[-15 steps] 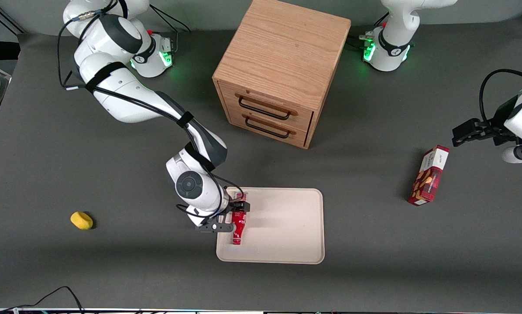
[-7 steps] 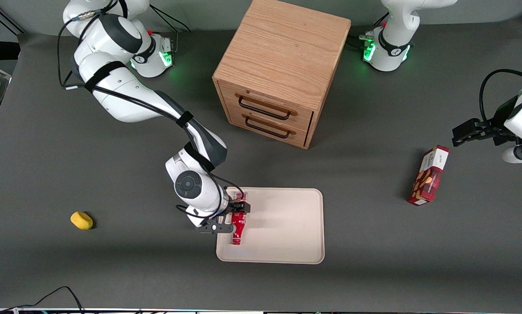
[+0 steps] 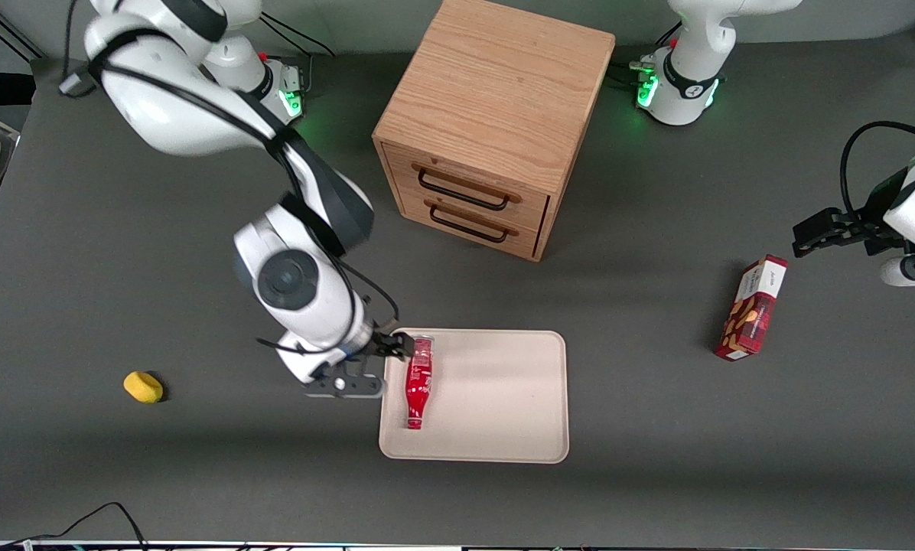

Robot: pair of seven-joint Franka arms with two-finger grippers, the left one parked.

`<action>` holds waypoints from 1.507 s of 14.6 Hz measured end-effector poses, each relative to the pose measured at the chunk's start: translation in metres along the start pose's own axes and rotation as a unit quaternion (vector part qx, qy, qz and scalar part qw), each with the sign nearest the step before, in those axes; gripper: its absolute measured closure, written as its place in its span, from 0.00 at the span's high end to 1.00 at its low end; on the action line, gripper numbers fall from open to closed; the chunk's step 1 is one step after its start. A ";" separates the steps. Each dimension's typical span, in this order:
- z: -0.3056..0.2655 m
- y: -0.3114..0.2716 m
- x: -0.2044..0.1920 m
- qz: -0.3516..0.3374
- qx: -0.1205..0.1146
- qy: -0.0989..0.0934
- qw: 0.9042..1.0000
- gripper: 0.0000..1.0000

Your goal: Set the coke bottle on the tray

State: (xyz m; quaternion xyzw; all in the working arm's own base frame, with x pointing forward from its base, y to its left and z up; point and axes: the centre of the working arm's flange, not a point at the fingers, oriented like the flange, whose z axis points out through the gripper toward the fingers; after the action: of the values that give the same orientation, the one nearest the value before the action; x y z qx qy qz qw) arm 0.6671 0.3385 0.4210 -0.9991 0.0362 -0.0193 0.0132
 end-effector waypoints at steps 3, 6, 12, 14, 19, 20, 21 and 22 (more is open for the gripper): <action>-0.111 0.058 -0.017 0.047 -0.011 -0.021 0.999 1.00; -0.191 0.127 -0.045 0.094 -0.049 -0.050 0.993 1.00; -0.286 0.232 -0.116 0.145 -0.034 -0.075 0.986 1.00; -0.284 0.271 -0.130 0.153 -0.027 -0.084 0.984 1.00; -0.241 0.288 -0.161 0.152 -0.021 -0.072 0.986 1.00; -0.238 0.288 -0.167 0.150 -0.021 -0.071 0.986 1.00; -0.238 0.287 -0.172 0.150 -0.021 -0.070 0.986 1.00; -0.241 0.288 -0.175 0.150 -0.021 -0.067 0.986 1.00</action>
State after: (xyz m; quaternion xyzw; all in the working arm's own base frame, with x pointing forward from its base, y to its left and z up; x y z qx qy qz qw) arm 0.4628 0.0585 0.6468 -0.9815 0.1846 0.0506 -0.0022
